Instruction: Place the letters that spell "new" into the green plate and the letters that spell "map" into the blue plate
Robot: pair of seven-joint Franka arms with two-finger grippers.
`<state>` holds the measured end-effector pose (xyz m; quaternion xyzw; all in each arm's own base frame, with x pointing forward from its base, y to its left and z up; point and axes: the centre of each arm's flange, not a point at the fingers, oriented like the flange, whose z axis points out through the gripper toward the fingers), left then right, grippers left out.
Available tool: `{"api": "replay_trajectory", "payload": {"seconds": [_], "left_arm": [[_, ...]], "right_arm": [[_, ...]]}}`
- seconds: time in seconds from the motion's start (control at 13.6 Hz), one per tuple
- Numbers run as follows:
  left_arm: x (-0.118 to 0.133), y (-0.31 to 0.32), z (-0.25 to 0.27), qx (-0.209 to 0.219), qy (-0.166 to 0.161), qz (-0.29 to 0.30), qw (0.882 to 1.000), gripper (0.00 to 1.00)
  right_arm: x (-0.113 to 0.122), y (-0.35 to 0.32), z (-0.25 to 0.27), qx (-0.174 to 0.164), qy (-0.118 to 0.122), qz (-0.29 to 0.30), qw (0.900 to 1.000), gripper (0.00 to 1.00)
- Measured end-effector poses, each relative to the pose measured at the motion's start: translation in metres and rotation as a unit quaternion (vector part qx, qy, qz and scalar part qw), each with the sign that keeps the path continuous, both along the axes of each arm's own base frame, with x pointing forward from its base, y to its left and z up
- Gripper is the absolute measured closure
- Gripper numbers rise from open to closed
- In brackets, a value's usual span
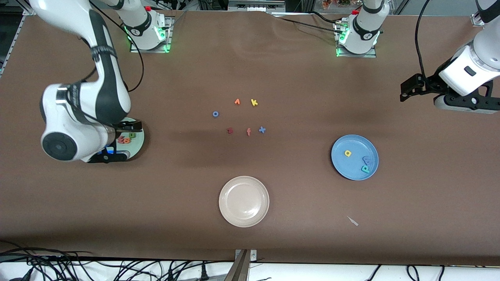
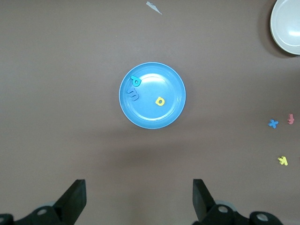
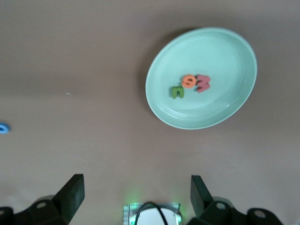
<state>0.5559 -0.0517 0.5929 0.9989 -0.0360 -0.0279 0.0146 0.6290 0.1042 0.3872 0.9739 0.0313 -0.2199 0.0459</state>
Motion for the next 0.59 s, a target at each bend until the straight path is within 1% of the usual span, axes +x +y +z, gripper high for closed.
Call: {"api": "replay_trajectory", "payload": {"seconds": [0.07, 0.22, 0.29, 0.44, 0.51, 0.59], "left_arm": [[0.0, 0.001, 0.0, 0.0, 0.001, 0.001, 1.0, 0.0], [0.001, 0.002, -0.001, 0.0, 0.002, 0.002, 1.0, 0.0], [0.001, 0.002, -0.001, 0.0, 0.002, 0.003, 1.0, 0.0], [0.001, 0.002, -0.001, 0.0, 0.002, 0.003, 1.0, 0.0], [0.001, 0.002, -0.001, 0.0, 0.002, 0.003, 1.0, 0.0], [0.001, 0.002, -0.001, 0.0, 0.002, 0.003, 1.0, 0.0]], "right_arm": [[-0.003, -0.005, 0.02, 0.005, -0.034, 0.003, 0.999, 0.0], [-0.017, -0.016, 0.055, 0.028, -0.102, 0.009, 0.994, 0.0], [-0.026, -0.023, 0.074, 0.04, -0.127, 0.008, 0.991, 0.0], [-0.043, -0.042, 0.119, 0.051, -0.165, -0.001, 0.985, 0.0], [-0.052, -0.051, 0.141, 0.046, -0.178, 0.0, 0.983, 0.0], [-0.063, -0.059, 0.159, 0.033, -0.178, 0.002, 0.983, 0.0]]}}
